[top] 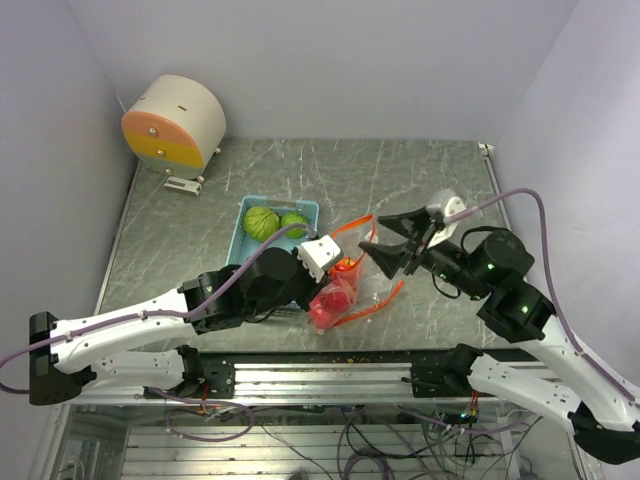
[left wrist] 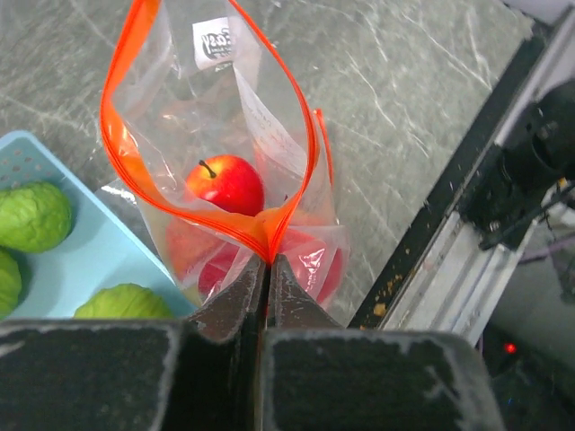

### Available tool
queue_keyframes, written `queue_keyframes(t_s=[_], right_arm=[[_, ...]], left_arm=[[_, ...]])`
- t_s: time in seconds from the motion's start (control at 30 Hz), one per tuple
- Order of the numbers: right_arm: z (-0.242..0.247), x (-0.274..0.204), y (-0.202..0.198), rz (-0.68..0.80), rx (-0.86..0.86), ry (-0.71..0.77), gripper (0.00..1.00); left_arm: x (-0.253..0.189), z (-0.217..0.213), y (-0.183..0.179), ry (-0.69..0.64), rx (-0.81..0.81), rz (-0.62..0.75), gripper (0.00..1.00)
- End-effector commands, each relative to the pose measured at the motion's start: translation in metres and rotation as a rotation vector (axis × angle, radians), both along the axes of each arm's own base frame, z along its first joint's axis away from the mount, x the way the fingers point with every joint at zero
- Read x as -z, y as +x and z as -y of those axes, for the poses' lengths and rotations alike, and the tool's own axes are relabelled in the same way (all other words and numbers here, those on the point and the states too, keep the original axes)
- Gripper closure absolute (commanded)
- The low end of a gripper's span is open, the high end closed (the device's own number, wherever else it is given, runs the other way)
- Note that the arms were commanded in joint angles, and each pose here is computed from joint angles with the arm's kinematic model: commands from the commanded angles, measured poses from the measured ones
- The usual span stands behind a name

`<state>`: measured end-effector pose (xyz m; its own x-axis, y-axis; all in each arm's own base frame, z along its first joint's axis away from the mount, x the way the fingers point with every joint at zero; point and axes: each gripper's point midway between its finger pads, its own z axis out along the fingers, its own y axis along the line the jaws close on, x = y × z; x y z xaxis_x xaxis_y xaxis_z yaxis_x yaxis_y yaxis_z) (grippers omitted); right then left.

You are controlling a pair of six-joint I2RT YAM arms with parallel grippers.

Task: Place the food in the zip-top bag and seal the zipper
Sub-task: Pick up the zipper food storage bag at the center of the board.

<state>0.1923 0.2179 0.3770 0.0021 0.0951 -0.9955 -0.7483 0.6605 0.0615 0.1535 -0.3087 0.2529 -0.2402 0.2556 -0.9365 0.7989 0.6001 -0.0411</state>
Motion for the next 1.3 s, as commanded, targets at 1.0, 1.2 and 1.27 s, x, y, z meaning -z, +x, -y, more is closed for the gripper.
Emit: queue_keyframes(t_s=[1.0,1.2,1.27], right_arm=[[-0.11,0.081,-0.082,-0.011,-0.955,-0.245,0.28],[-0.112,0.102,-0.085,-0.089,-0.982,-0.285,0.35],[-0.109,0.116,-0.09,-0.128,-0.998,-0.297,0.41]], left_arm=[[-0.053,-0.037,-0.054,0.097,0.337,0.079,0.93],[-0.055,-0.034,-0.053,0.12,0.347,0.085,0.93],[-0.056,-0.034,-0.052,0.126,0.347,0.09,0.93]])
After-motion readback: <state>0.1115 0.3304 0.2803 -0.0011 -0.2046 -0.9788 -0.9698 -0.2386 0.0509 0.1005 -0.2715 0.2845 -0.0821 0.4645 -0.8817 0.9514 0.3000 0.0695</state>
